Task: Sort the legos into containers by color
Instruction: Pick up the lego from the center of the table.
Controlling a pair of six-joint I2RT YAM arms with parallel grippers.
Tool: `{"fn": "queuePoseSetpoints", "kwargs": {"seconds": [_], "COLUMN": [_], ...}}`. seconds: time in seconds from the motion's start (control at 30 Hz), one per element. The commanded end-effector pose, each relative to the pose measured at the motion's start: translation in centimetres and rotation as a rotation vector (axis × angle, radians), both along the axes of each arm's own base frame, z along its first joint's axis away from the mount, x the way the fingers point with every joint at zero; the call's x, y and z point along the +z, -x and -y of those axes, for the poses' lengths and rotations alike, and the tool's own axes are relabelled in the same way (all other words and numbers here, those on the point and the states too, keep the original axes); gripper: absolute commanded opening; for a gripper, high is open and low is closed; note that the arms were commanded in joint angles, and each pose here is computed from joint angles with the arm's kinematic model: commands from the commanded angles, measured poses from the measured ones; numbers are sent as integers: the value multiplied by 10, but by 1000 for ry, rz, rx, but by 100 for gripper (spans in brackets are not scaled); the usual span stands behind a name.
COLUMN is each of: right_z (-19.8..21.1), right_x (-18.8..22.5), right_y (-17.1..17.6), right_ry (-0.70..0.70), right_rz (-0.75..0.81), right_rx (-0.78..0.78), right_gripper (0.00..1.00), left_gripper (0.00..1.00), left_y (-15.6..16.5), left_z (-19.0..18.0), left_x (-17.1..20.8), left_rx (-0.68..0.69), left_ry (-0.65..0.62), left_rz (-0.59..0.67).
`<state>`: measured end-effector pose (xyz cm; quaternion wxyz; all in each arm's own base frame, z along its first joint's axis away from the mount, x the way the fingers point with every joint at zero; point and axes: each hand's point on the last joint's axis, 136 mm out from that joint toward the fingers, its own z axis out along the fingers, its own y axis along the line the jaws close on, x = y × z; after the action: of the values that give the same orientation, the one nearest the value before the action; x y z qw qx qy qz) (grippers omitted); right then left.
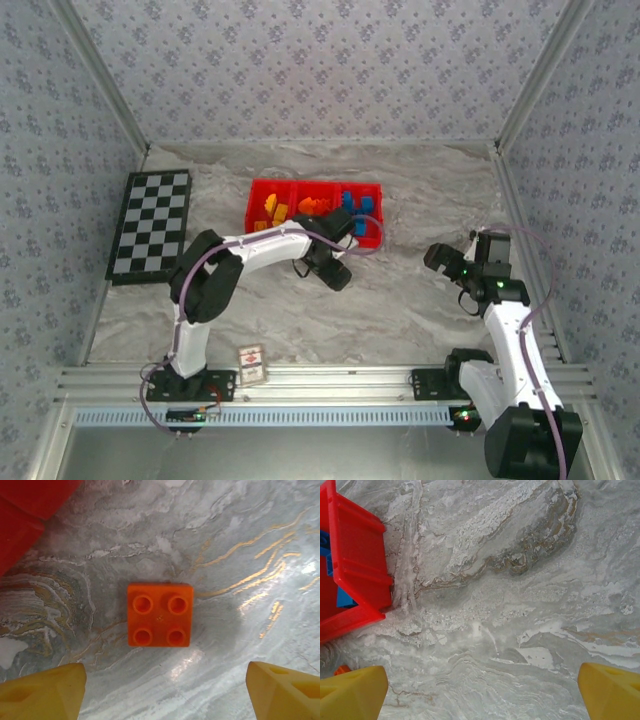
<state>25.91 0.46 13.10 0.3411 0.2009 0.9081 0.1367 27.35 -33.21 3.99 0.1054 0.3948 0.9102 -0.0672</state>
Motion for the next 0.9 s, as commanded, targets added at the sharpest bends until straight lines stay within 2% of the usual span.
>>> {"fn": "queuePoseSetpoints", "kwargs": {"seconds": [0.0,0.13,0.3,0.43,0.5,0.63,0.87], "right_z": [6,6,8,5,5,6,9], "right_x": [21,23,25,26,28,30,30], "right_y": [-7,-6,-5,-6,-7,-7,-9], "right_ry": [18,20,26,9,10,13,22], "right_rz": [55,57,58,57,60,64,70], "right_rx": [-24,-26,-33,-22,-23,-27,-37], "right_gripper": [100,100,100,100,100,100,99], "left_gripper": [82,79,71,56,52,38,27], "left_y": [-8,-14,-15,-14,-12,-10,-14], "left_z": [12,11,16,11,9,8,6], "left_x": [4,-4,-10,-20,-24,-25,1], "left_rx": [-34,-31,-39,-10,-3,8,51], "left_ry": [32,0,6,-27,-34,-24,-4], "left_rz": [1,0,-15,-67,-79,-86,-39]}}
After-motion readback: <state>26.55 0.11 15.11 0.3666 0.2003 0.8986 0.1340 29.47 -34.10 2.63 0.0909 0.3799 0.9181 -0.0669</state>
